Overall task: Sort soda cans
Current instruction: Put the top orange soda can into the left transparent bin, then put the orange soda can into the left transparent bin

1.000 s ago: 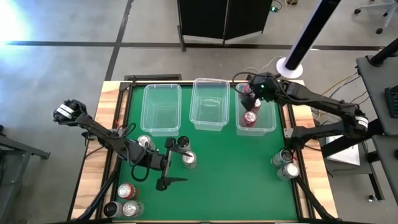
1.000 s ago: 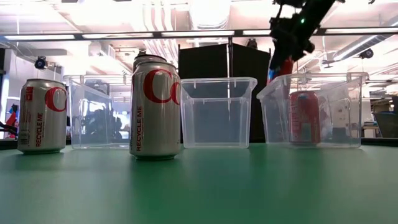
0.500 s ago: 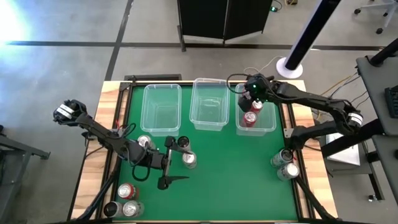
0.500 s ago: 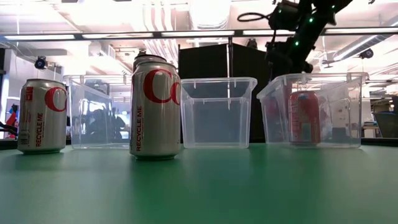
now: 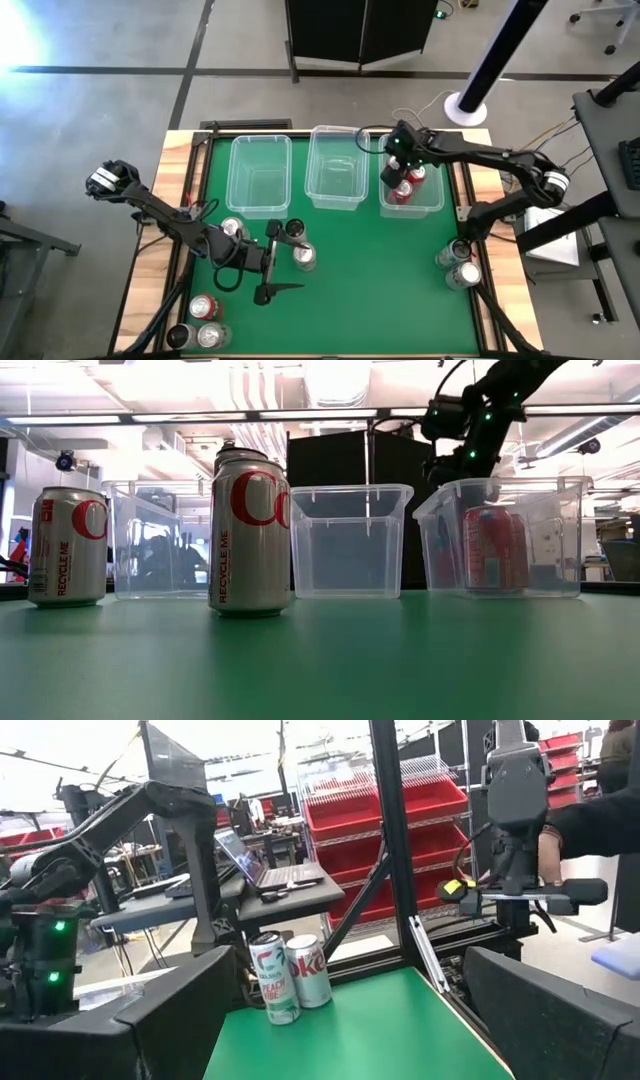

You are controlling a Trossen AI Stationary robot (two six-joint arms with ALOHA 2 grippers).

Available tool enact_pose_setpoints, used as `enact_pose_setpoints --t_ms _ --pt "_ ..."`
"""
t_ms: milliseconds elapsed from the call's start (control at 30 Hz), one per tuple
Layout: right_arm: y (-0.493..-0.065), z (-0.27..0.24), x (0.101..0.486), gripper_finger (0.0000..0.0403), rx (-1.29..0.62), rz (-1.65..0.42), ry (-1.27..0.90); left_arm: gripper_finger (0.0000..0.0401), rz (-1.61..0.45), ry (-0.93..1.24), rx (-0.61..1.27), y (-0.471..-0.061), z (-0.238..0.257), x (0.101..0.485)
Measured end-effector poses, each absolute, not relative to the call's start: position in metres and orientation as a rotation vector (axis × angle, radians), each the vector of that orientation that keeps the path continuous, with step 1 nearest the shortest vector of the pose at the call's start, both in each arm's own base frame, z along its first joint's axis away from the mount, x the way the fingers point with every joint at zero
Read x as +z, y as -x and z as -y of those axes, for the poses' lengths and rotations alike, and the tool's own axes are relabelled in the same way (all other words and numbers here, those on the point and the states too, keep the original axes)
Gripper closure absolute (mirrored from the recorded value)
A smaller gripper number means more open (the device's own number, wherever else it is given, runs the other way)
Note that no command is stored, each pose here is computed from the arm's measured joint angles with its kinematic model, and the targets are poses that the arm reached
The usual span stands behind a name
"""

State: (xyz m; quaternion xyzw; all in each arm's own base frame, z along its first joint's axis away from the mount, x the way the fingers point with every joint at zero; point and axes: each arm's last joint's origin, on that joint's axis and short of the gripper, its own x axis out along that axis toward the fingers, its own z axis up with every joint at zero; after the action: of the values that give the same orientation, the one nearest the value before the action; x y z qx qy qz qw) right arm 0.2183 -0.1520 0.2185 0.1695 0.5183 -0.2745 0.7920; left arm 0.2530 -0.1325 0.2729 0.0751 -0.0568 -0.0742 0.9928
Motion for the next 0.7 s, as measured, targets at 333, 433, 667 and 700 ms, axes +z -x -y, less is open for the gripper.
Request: enact_pose_setpoints --t_ms 333,433,667,700 --pt "-0.219 0.148 0.268 0.0045 -0.555 -1.08 -0.316 0.0024 0.01 -0.117 0.076 -0.242 0.127 0.28" --pt "-0.219 0.133 0.299 0.0047 -0.532 -1.009 -0.289 0.0024 -0.116 -0.068 0.073 -0.233 0.122 0.288" --pt "-0.224 0.072 0.341 0.0067 -0.363 -0.697 -0.217 0.0024 -0.629 0.154 0.212 -0.204 0.107 0.316" --pt "-0.224 0.063 0.342 0.007 -0.331 -0.662 -0.215 0.0024 -0.708 0.197 0.218 -0.2 0.107 0.321"
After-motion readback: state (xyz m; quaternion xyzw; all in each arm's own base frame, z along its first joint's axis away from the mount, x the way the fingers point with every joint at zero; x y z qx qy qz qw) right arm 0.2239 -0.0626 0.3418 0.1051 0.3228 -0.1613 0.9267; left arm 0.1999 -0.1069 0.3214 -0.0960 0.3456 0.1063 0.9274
